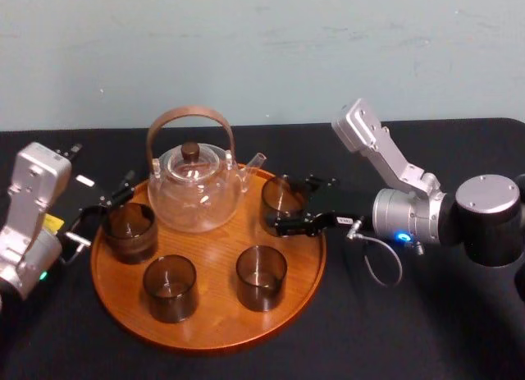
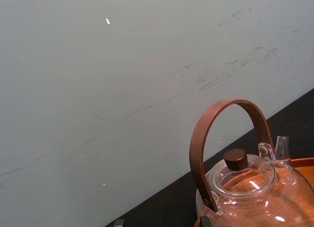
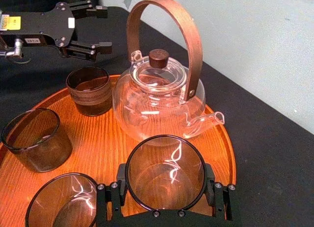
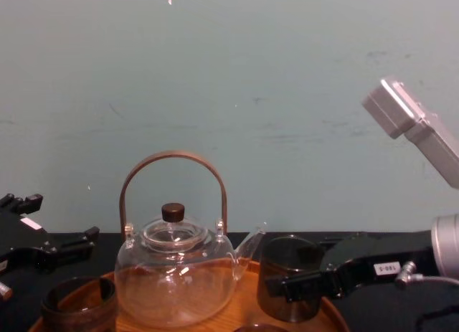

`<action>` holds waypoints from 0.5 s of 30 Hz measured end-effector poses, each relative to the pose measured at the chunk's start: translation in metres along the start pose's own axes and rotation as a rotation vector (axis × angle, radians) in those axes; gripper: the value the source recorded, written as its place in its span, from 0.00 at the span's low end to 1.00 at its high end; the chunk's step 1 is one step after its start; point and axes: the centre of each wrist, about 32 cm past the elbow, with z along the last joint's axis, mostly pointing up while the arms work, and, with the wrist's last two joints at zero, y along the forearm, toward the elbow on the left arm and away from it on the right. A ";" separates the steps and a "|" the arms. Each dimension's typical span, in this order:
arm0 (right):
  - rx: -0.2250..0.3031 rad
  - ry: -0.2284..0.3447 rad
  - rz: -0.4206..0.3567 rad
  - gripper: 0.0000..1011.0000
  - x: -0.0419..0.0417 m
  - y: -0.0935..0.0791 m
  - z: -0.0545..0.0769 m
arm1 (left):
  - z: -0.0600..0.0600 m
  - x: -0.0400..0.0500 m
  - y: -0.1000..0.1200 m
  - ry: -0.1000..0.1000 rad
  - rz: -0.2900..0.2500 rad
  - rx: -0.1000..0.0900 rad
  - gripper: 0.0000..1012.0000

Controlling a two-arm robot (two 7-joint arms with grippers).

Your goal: Pick up the glass from the table and place it on the tray.

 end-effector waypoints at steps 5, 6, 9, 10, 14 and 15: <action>0.006 -0.002 0.014 0.89 0.0022 0.003 -0.004 | 0.000 0.0000 0.000 0.000 0.000 0.000 0.99; 0.007 -0.002 0.016 0.90 0.0026 0.004 -0.005 | 0.000 0.0000 0.000 0.000 0.000 0.000 0.99; 0.008 0.001 0.020 0.89 0.0039 0.006 -0.007 | 0.000 0.0000 0.000 0.000 0.000 0.000 0.99; 0.007 0.003 0.022 0.89 0.0042 0.007 -0.009 | 0.000 0.0000 0.000 0.000 0.000 0.000 0.99; 0.006 0.007 0.024 0.89 0.0050 0.009 -0.010 | 0.000 0.0000 0.000 0.000 0.000 0.000 0.99; 0.004 0.010 0.026 0.89 0.0052 0.009 -0.012 | 0.000 0.0000 0.000 0.000 0.000 0.000 0.99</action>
